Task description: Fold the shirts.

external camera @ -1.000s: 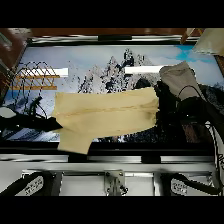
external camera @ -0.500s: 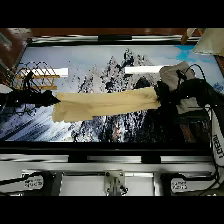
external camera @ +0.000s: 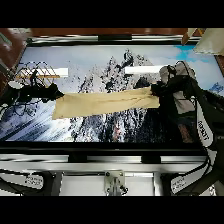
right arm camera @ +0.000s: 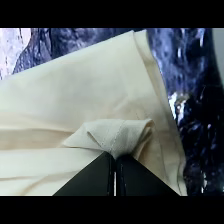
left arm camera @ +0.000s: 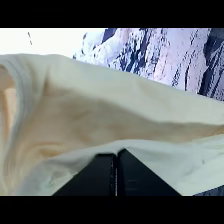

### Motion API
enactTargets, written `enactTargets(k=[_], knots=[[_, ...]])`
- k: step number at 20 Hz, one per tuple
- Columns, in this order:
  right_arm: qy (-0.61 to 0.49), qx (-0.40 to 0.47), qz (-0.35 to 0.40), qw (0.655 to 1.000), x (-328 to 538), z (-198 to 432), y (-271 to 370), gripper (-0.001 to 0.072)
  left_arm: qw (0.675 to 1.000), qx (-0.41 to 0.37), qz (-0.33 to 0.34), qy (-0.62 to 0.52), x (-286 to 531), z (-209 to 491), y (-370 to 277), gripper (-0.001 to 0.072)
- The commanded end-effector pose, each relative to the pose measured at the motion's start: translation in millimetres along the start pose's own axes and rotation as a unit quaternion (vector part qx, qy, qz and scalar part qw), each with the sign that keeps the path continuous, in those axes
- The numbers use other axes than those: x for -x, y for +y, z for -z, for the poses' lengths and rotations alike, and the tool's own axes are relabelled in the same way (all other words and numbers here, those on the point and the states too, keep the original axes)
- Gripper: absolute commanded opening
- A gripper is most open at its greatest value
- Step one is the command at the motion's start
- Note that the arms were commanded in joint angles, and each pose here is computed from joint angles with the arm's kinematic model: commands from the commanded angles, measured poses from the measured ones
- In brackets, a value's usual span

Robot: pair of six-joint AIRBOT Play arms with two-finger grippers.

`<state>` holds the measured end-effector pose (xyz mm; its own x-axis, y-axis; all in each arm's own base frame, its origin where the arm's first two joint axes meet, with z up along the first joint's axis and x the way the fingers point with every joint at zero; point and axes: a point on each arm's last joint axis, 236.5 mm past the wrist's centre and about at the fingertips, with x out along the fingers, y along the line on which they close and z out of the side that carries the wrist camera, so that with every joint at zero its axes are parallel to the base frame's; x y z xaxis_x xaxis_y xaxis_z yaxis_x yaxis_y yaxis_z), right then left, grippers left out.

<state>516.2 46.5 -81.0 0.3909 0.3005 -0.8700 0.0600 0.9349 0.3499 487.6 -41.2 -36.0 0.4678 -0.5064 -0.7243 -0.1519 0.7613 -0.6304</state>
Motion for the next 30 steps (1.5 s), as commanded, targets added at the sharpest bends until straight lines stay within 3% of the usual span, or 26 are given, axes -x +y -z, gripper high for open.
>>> enactTargets(k=[1, 2, 3, 4, 6, 12, 17, 19, 20, 23, 24, 25, 27, 29, 30], knots=[[-0.007, 0.0, 0.002, 1.0, -2.7, -4.1, 1.0, 0.0179, 1.0, 0.003, 0.0, -0.005, -7.4, -2.0, -1.8, 0.0067], [-0.004, 0.0, -0.001, 1.0, -0.4, -3.0, 3.1, 0.0405, 1.0, 0.002, 0.001, -0.001, -7.4, -0.2, -3.1, 0.0186], [-0.004, 0.004, -0.002, 1.0, 4.7, -3.3, 5.4, 0.0522, 1.0, 0.002, 0.004, 0.006, -6.0, 2.3, -4.2, 0.0446], [-0.01, 0.008, -0.001, 1.0, 11.4, -6.6, 5.8, 0.0522, 1.0, 0.0, 0.009, 0.014, -3.5, 4.3, -6.7, 0.0618], [-0.026, 0.021, 0.022, 0.999, 27.8, -15.5, -4.5, 0.0674, 0.999, -0.004, 0.018, 0.026, 4.5, 3.9, -12.1, 0.0614], [0.054, -0.016, 0.031, 0.998, 2.1, 23.4, -26.4, 0.0675, 0.994, -0.038, 0.061, 0.084, 31.5, 23.2, -52.8, 0.0604], [0.05, -0.072, -0.021, 0.996, -20.9, 22.7, -7.5, 0.0675, 0.993, -0.083, 0.073, 0.042, 62.1, 15.6, -92.5, 0.0604], [0.064, -0.095, -0.041, 0.993, -25.7, 29.2, 2.3, 0.0668, 0.993, -0.092, 0.074, 0.025, 66.4, 11.3, -100.8, 0.0604], [0.078, -0.096, -0.049, 0.991, -28.1, 36.1, 8.3, 0.0607, 0.992, -0.094, 0.075, 0.024, 66.0, 11.7, -103.8, 0.0604], [0.115, -0.064, -0.059, 0.99, -30.8, 56.0, 25.1, 0.0304, 0.991, -0.1, 0.081, 0.029, 61.8, 16.9, -112.6, 0.0604], [0.12, -0.048, -0.064, 0.99, -28.4, 58.8, 32.1, 0.0154, 0.991, -0.104, 0.083, 0.033, 59.7, 20.2, -116.6, 0.0604], [0.12, -0.04, -0.067, 0.99, -24.0, 58.6, 37.2, 0.0071, 0.99, -0.109, 0.085, 0.038, 56.8, 24.4, -121.2, 0.0592], [0.106, -0.02, -0.075, 0.991, -3.8, 50.3, 48.2, 0.007, 0.987, -0.122, 0.091, 0.056, 46.6, 38.2, -133.9, 0.0536], [0.077, 0.0, -0.082, 0.994, 29.0, 35.8, 62.3, 0.007, 0.982, -0.136, 0.098, 0.084, 27.7, 59.4, -147.4, 0.0114], [0.058, 0.011, -0.087, 0.994, 50.7, 27.7, 71.9, 0.007, 0.98, -0.143, 0.1, 0.099, 13.8, 72.3, -155.0, 0.0032]])
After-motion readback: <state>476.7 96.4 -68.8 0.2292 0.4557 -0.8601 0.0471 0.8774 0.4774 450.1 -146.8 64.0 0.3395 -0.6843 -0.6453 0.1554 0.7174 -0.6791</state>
